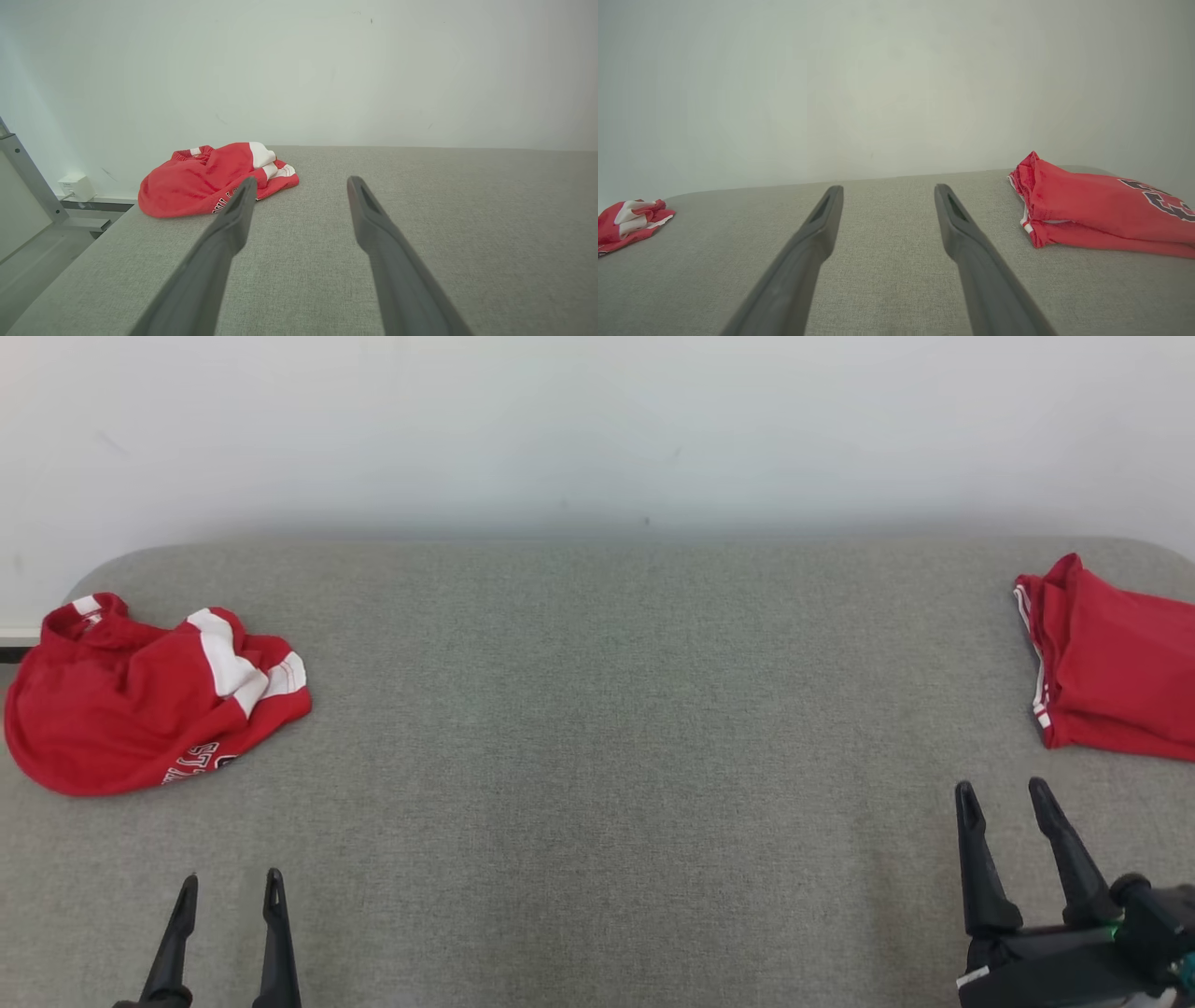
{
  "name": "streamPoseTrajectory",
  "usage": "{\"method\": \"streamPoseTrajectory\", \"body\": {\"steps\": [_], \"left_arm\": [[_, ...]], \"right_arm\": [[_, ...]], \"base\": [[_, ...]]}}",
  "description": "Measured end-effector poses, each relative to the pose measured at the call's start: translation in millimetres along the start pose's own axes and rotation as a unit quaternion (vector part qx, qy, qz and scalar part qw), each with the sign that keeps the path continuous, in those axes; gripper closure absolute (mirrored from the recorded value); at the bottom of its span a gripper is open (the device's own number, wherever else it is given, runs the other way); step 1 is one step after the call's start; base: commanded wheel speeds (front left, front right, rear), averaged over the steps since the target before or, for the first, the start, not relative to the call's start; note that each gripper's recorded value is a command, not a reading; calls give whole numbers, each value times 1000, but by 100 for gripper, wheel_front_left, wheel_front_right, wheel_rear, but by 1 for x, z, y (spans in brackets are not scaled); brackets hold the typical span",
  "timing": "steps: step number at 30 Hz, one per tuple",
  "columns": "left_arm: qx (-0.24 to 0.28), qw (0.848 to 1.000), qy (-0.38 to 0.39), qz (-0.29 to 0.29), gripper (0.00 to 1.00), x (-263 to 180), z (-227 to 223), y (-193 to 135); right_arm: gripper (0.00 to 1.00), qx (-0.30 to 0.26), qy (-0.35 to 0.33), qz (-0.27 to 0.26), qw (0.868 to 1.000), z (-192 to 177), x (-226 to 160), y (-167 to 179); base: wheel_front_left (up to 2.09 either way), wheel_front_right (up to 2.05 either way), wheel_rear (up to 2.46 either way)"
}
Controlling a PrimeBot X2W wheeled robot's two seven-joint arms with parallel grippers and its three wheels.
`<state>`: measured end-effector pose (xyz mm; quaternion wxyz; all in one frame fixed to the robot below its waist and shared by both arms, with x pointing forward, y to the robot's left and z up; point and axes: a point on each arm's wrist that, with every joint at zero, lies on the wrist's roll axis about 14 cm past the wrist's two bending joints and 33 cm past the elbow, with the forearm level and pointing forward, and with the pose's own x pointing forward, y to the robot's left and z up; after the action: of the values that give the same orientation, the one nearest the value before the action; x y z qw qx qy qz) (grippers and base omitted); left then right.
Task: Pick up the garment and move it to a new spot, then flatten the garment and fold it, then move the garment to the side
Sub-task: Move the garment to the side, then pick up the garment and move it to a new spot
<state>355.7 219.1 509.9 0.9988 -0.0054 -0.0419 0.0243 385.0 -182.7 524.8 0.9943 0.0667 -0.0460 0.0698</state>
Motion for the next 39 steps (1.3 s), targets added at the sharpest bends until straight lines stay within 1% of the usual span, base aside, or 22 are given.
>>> {"method": "streamPoseTrajectory", "body": {"steps": [8, 17, 33, 39], "left_arm": [[2, 1000, 4, 0, 0, -10, -1, 2], [2, 1000, 10, -7, 0, -15, -5, 1], [-2, 1000, 17, -5, 0, -18, -8, 4], [-3, 1000, 12, 15, 0, -20, -4, 14]], "right_arm": [[0, 18, 8, -3, 1000, -6, -15, 11], [0, 27, 27, -18, 999, -19, -26, 6], [0, 32, 33, -15, 999, -25, -29, 11], [0, 40, 36, -5, 999, -28, -27, 19]], "base": [[0, 0, 0], [0, 0, 0], [0, 0, 0], [0, 0, 0]]}}
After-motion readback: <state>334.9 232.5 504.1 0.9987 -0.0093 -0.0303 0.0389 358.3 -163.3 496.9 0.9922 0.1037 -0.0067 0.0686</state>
